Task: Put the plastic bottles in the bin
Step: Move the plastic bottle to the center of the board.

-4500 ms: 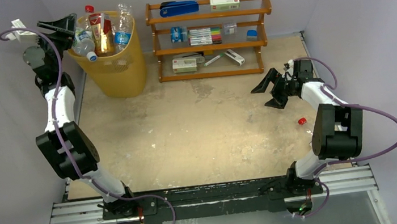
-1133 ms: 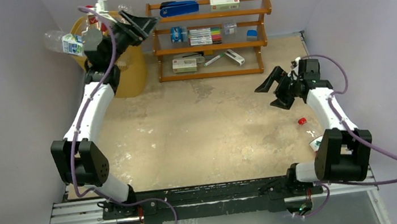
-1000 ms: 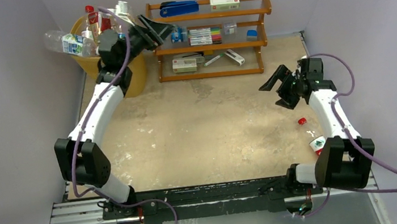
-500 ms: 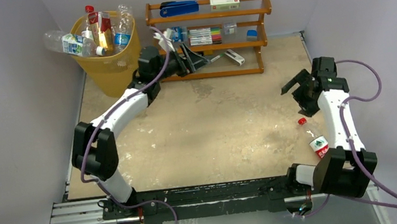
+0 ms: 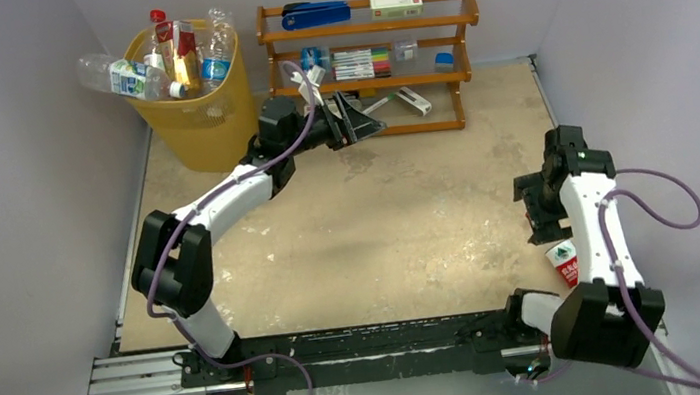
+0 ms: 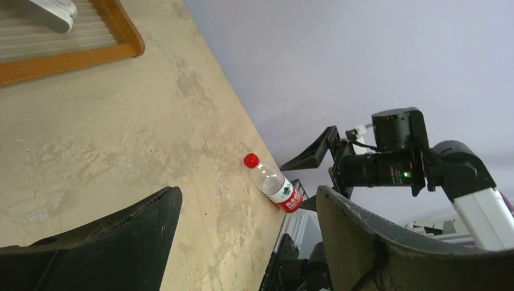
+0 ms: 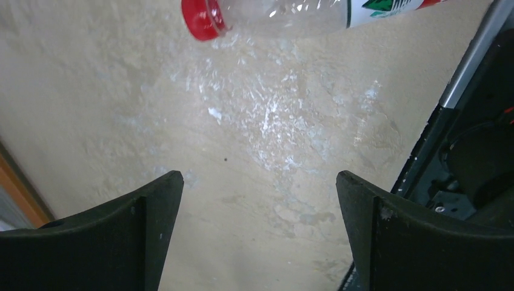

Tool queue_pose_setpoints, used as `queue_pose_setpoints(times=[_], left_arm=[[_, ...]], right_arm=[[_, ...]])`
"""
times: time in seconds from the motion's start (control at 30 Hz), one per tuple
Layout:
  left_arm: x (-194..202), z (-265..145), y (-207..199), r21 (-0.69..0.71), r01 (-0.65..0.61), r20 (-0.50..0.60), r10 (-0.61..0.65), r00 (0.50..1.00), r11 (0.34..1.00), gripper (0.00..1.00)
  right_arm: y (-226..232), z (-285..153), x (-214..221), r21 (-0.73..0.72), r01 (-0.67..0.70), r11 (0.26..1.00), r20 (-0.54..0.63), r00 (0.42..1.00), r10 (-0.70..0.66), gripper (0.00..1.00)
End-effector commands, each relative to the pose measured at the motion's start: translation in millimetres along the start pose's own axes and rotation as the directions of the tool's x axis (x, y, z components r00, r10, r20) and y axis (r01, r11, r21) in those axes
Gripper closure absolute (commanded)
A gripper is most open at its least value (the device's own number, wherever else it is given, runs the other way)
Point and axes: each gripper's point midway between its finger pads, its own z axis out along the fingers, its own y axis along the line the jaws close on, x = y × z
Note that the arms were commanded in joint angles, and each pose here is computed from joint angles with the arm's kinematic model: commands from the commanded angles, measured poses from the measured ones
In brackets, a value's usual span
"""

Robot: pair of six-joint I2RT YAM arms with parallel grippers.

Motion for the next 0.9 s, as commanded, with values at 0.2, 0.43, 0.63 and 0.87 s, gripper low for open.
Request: queue_pose_setpoints(times=[0.2, 0.43, 0.63, 0.87], left_arm=[[3, -4, -18, 0.044, -0.038, -0.016, 0.038, 0.999, 0.998, 0.18], [14, -5, -8, 0.004, -0.048, -0.060, 0.048, 0.997, 0.999, 0.18], [21, 0, 2, -0.018, -0.048, -0.091, 0.046, 0.995, 0.999, 0.18], [27, 0, 10, -0.058, -0.070, -0.130, 0.062, 0.990, 0.996, 0.19]], right_arm=[[19, 29, -51, 0.167, -0.370, 0.914, 0.255, 0.912, 0.322, 0.00], [5, 46, -64, 0.231, -0.451, 0.862, 0.310, 0.874, 0.374, 0.00], [1, 40, -90, 0.219, -0.459, 0.861, 0.370, 0.856, 0.362, 0.00], [-10, 57, -88, 0.283, -0.492, 0.823, 0.370, 0.848, 0.379, 0.00]])
